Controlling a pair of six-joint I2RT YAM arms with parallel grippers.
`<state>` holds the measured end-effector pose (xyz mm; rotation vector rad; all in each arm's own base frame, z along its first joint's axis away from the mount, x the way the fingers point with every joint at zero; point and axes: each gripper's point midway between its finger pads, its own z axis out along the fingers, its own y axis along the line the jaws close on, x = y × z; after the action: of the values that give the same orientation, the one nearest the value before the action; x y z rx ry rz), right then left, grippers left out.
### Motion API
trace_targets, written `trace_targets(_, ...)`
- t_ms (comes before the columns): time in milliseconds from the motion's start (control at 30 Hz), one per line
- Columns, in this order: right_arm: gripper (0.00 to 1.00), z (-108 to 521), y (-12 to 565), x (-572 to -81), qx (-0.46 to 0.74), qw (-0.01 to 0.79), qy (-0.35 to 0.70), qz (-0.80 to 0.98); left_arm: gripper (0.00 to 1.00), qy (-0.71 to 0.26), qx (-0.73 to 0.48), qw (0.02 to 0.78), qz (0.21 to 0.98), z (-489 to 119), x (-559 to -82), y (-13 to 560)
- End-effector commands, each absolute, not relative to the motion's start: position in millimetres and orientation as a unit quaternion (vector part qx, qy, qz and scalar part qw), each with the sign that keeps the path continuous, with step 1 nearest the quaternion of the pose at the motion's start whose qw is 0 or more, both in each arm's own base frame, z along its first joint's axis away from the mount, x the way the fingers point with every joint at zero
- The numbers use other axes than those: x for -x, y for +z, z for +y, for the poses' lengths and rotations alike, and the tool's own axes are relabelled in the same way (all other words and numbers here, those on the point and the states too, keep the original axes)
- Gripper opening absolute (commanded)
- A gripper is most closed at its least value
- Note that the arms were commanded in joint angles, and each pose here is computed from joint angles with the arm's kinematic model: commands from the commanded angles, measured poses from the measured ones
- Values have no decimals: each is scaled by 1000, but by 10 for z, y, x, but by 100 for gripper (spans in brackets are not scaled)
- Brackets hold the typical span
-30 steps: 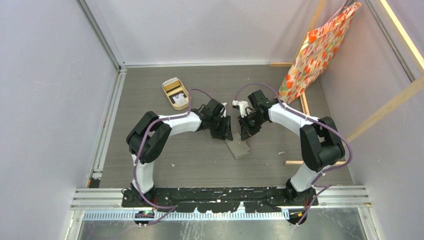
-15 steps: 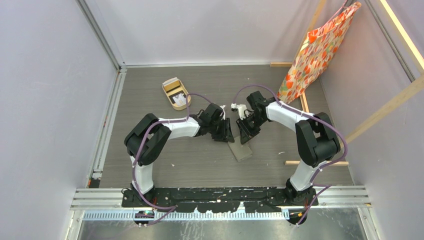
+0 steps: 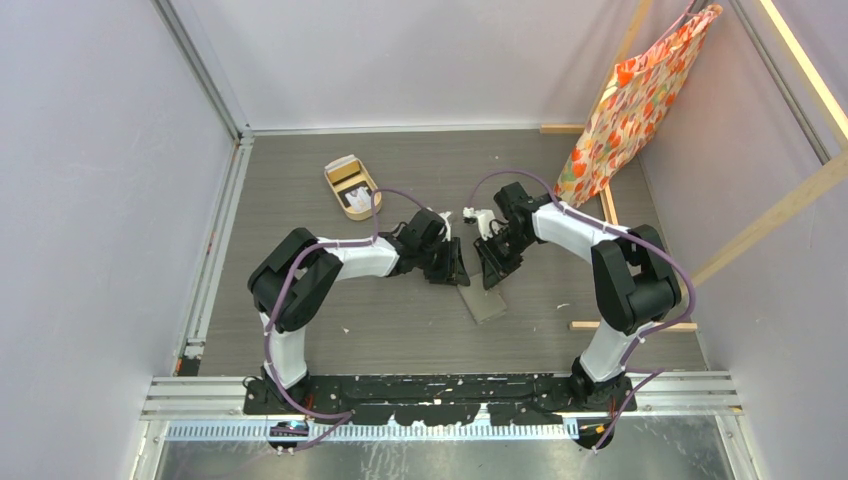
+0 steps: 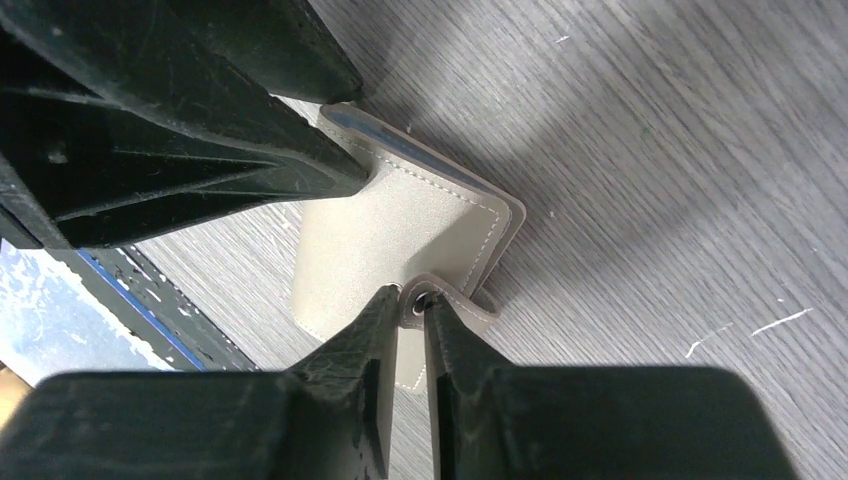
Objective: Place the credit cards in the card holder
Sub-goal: Close the card holder at the center of the board.
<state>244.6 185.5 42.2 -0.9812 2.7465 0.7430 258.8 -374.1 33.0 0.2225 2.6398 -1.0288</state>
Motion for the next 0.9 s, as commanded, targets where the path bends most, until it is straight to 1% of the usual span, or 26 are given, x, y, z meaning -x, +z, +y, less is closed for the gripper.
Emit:
trace_targets(0, 17, 1849, 622, -2532, 325, 99, 241, 909, 37, -353, -80, 145, 921, -3710, -2508, 306)
trace_targets(267, 2, 1863, 657, -2494, 322, 94, 249, 909, 36, -353, -81, 147, 920, -3713, -2515, 314)
trace_targets(533, 1, 1911, 730, -2398, 334, 91, 275, 897, 36, -353, -80, 149, 920, -3715, -2524, 317)
trace_targets(867, 1, 1959, 662, -2320, 347, 73, 281, 892, 36, -366, -85, 155, 914, -3743, -2521, 369)
